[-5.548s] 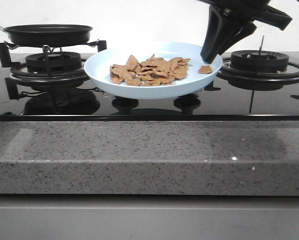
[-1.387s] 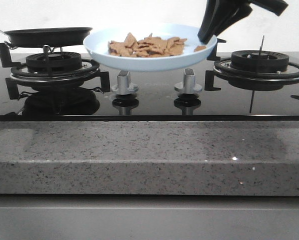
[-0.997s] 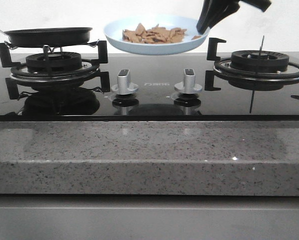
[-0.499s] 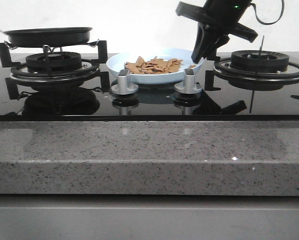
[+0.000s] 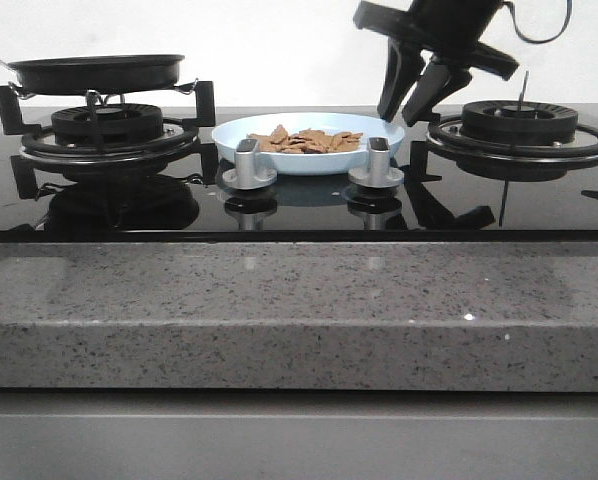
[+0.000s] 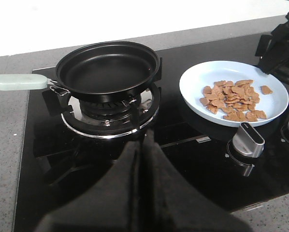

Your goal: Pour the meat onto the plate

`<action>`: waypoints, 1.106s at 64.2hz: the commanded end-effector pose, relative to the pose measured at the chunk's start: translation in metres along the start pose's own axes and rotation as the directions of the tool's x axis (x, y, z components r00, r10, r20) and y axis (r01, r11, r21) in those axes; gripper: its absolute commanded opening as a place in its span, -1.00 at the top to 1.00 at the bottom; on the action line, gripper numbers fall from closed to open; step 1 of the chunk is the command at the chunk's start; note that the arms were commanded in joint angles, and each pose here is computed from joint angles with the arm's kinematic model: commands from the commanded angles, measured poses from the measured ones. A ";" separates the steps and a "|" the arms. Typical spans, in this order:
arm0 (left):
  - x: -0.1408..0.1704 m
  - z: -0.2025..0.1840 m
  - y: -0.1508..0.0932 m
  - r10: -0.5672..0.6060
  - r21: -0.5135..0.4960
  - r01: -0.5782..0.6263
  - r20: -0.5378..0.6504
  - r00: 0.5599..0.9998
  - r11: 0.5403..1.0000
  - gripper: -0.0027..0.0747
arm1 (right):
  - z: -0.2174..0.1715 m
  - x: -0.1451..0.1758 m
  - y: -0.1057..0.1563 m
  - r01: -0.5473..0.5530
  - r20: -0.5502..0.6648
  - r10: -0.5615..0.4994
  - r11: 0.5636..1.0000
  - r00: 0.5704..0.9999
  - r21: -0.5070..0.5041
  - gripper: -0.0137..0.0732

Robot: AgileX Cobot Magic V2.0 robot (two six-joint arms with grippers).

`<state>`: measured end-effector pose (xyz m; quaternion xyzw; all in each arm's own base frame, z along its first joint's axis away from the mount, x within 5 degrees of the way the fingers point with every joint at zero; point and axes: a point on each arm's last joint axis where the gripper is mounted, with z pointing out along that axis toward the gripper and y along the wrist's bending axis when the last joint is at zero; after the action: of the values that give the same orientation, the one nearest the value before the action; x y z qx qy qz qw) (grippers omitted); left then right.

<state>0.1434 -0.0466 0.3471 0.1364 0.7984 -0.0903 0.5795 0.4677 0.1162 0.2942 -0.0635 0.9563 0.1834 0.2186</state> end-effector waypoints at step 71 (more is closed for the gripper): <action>-0.017 -0.005 -0.001 -0.013 0.004 0.012 0.118 0.993 1.000 0.98 | -0.230 0.099 0.046 0.147 0.333 -0.210 0.968 0.919 0.202 0.82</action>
<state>0.1434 -0.0466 0.3471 0.1364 0.7983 -0.0903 0.5797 0.3070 0.0743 0.4365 -0.0968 0.9347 0.0878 0.3306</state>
